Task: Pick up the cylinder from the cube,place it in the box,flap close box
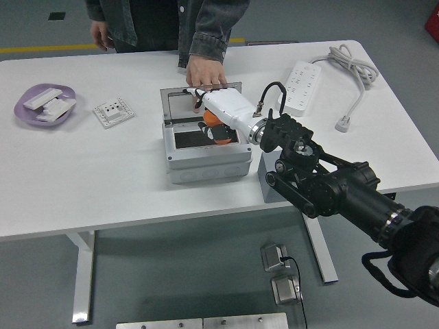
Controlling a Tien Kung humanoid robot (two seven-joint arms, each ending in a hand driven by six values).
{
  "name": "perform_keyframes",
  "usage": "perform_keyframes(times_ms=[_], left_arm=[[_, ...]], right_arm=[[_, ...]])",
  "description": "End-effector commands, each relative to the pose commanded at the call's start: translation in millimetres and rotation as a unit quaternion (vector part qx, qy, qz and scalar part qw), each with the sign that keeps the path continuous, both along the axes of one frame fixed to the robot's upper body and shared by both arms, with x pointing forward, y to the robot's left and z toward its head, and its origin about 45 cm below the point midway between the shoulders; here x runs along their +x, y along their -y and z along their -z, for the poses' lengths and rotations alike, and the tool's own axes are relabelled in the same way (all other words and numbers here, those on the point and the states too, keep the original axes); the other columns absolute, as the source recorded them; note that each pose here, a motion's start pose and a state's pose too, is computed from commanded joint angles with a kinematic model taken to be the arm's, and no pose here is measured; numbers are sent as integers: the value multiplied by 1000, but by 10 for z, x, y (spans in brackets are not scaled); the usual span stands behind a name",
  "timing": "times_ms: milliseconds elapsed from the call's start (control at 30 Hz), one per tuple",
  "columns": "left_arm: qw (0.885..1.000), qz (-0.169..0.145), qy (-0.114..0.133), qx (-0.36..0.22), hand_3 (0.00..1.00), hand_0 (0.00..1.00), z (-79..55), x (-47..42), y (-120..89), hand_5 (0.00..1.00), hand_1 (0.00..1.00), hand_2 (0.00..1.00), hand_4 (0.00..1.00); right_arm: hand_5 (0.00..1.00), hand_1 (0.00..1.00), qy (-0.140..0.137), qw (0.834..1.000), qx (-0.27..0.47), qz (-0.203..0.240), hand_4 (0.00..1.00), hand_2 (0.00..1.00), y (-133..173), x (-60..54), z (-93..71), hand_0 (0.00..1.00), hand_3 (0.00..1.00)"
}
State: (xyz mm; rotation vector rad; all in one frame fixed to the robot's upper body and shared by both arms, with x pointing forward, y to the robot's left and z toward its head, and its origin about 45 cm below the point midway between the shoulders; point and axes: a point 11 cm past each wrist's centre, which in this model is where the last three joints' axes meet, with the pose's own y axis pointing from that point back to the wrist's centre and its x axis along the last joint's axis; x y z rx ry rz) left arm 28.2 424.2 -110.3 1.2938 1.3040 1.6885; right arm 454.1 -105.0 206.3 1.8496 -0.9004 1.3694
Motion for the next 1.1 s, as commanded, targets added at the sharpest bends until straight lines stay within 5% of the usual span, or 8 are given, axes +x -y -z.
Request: perform_keyframes(times_ms=[67, 100, 433, 700, 1100], left_arm=[[1000, 2, 0, 0, 609, 645, -1, 9, 1, 167, 584, 527, 570], [1000, 3, 0, 0, 605, 645, -1, 15, 2, 139, 575, 527, 535], [1000, 6, 4, -3, 602, 644, 8, 40, 32, 110, 562, 527, 499], [1000, 2, 5, -3, 598, 641, 10, 30, 34, 86, 555, 523, 465], [1000, 1, 13, 3, 594, 641, -13, 99, -15, 82, 552, 523, 465]], right_arm=[[167, 633, 0, 1000, 1, 2, 850, 725, 10, 3, 2, 599, 998], [246, 640, 1, 1000, 2, 3, 947, 749, 13, 7, -2, 615, 998], [280, 648, 11, 999, 30, -5, 967, 760, -89, -27, -126, 625, 998], [301, 647, 28, 997, 67, -37, 973, 749, -324, -138, -396, 623, 998], [314, 640, 25, 998, 58, 21, 968, 743, -8, 230, -569, 618, 998]])
